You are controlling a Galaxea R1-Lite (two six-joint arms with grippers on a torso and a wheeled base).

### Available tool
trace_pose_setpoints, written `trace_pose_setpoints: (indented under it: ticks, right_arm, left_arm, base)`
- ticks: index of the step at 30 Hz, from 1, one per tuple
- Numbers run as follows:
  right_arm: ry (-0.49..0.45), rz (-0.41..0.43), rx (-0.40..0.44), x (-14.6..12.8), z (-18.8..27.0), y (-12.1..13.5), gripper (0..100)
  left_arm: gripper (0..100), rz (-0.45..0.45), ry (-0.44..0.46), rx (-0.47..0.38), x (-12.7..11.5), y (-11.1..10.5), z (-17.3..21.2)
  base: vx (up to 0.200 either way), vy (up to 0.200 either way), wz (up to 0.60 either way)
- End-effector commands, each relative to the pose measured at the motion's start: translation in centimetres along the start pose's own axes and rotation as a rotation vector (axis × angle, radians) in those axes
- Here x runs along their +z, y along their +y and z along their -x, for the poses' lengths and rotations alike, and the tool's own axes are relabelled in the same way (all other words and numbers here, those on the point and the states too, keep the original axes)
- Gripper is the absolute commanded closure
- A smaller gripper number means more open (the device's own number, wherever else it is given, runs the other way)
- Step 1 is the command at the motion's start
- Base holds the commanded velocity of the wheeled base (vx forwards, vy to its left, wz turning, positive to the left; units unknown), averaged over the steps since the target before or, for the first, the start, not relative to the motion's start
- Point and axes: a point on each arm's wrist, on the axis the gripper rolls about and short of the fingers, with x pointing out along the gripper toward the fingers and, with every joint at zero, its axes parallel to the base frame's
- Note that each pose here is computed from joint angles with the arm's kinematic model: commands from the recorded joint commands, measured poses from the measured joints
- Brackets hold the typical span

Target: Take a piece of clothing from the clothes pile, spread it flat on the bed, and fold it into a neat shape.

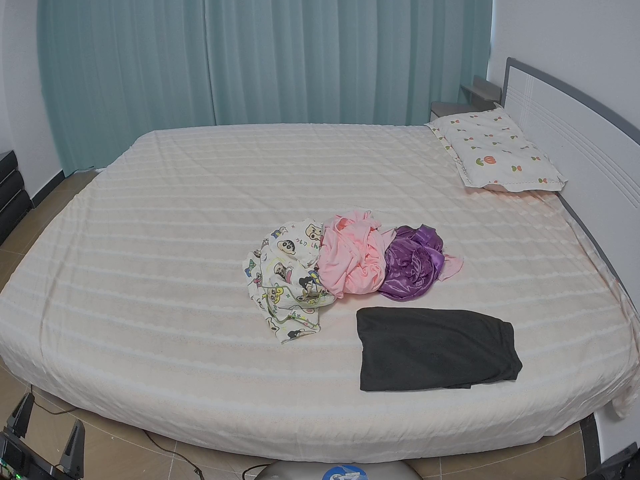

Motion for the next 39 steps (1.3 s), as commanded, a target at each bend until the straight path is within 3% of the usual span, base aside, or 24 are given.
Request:
trace_pose_setpoints:
  ticks: [1, 3, 7, 9, 10, 11, 13, 17, 20, 27, 31, 33, 35, 39]
  right_arm:
    - [0.089, 0.207, -0.626, -3.8, 1.0, -3.2, 0]
    - [0.037, 0.256, -0.733, -3.4, 1.1, -3.4, 0]
    - [-0.023, 0.247, -0.883, -3.2, 1.3, -3.6, 0]
    - [-0.072, 0.232, -1.005, -3.1, 1.5, -3.8, 0]
    - [-0.072, 0.232, -1.005, -3.1, 1.5, -3.8, 0]
    - [-0.102, 0.236, -1.102, -3.1, 1.7, -3.9, 0]
    - [-0.102, 0.262, -1.175, -3.1, 1.9, -4.0, 0]
    - [-0.011, 0.353, -1.113, -3.2, 1.7, -3.9, 0]
    - [0.001, 0.353, -1.051, -3.2, 1.6, -3.9, 0]
    - [-0.101, 0.253, -1.192, -3.1, 1.9, -4.0, 0]
    - [-0.004, 0.385, -1.223, -3.2, 2.0, -4.0, 0]
    - [0.004, 0.391, -1.216, -3.2, 2.0, -4.0, 0]
    - [0.063, 0.345, -1.196, -3.8, 2.0, -4.2, 0]
    - [0.059, 0.35, -1.184, -3.8, 2.0, -4.2, 0]
  left_arm:
    - [0, 0.007, 0.008, -0.001, -0.5, 0.0, 0.0]
    - [0, 0.009, 0.006, 0.0, -0.5, 0.0, 0.0]
    - [0, 0.009, 0.006, 0.003, -0.5, 0.0, 0.0]
    - [0, 0.013, 0.005, 0.008, -0.5, 0.0, 0.0]
    - [0, 0.013, 0.005, 0.008, -0.5, 0.0, 0.0]
    - [0, 0.013, 0.003, 0.011, -0.5, 0.0, 0.0]
    - [0, 0.013, 0.003, 0.011, -0.5, 0.0, 0.0]
    - [0, 0.013, 0.002, 0.013, -0.5, 0.0, 0.0]
    - [0, 0.015, 0.005, 0.013, -0.5, 0.0, 0.0]
    - [0, 0.035, 0.005, 0.013, -0.5, 0.0, 0.0]
    - [0, 0.019, 0.006, 0.013, -0.5, 0.0, 0.0]
    - [0, 0.019, 0.006, 0.011, -0.5, 0.0, 0.0]
    - [0, 0.022, 0.008, 0.013, -0.5, 0.0, 0.0]
    - [0, 0.027, 0.008, 0.02, -0.5, 0.0, 0.0]
  base:
    - [0.0, 0.0, 0.0]
    - [0.0, 0.0, 0.0]
    - [0.0, 0.0, 0.0]
    - [0.0, 0.0, 0.0]
    - [0.0, 0.0, 0.0]
    - [0.0, 0.0, 0.0]
    - [0.0, 0.0, 0.0]
    - [0.0, 0.0, 0.0]
    - [0.0, 0.0, 0.0]
    - [0.0, 0.0, 0.0]
    - [0.0, 0.0, 0.0]
    - [0.0, 0.0, 0.0]
    - [0.0, 0.0, 0.0]
    - [0.0, 0.0, 0.0]
